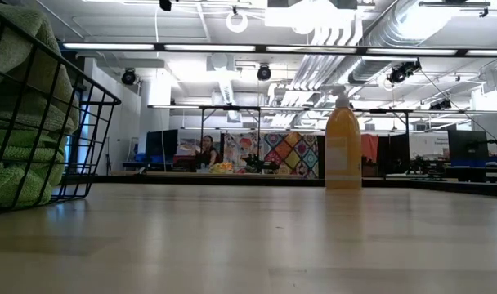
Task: Sort microfiber towel by color & place in baskets
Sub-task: Put the blue microfiber cloth into the transparent bin
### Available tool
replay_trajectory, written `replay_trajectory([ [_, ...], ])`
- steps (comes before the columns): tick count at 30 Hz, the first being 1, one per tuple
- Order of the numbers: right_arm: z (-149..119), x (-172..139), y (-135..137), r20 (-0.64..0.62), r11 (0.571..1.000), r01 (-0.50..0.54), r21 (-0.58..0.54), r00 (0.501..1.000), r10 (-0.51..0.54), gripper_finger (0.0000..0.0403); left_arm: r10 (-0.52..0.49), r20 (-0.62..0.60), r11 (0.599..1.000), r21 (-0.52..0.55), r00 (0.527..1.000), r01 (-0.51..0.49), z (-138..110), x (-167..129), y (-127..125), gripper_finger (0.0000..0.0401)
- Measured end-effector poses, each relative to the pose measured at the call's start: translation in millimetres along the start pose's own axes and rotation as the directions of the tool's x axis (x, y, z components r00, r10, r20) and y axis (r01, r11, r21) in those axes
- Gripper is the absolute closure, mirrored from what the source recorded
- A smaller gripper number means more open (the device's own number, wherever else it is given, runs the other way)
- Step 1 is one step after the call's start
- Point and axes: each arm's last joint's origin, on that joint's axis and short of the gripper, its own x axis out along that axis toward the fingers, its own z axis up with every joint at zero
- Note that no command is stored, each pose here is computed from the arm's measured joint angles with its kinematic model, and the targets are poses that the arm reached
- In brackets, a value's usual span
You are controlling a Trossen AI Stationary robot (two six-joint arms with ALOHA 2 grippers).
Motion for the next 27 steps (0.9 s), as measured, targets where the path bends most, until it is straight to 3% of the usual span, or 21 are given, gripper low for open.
replay_trajectory([
  [4, -1.7, 3.7, -1.5, 0.027, 0.998, 0.001, 0.058, 1.0, -0.002, 0.0403, 0.0, 0.0, 1.0, 0.0, 1.0, 0.0, 0.0, 0.0, 0.0, 0.0169],
  [16, 2.7, -7.2, 5.3, -0.013, 0.999, -0.003, 0.046, 1.0, 0.003, 0.0388, 0.0, 0.0, 1.0, 0.001, 1.0, 0.0, 0.0, 0.1, 0.0, 0.0169],
  [20, 4.9, -14.8, 9.0, -0.044, 0.999, -0.007, 0.051, 0.999, 0.009, 0.0339, 0.0, 0.0, 1.0, 0.002, 1.0, 0.0, -0.1, 0.1, 0.0, 0.0169],
  [27, 8.5, -33.4, 13.2, -0.095, 0.997, 0.022, 0.079, 0.995, -0.014, 0.021, 0.0, 0.0, 1.0, 0.002, 1.0, 0.0, -0.1, 0.1, 0.0, 0.0169],
])
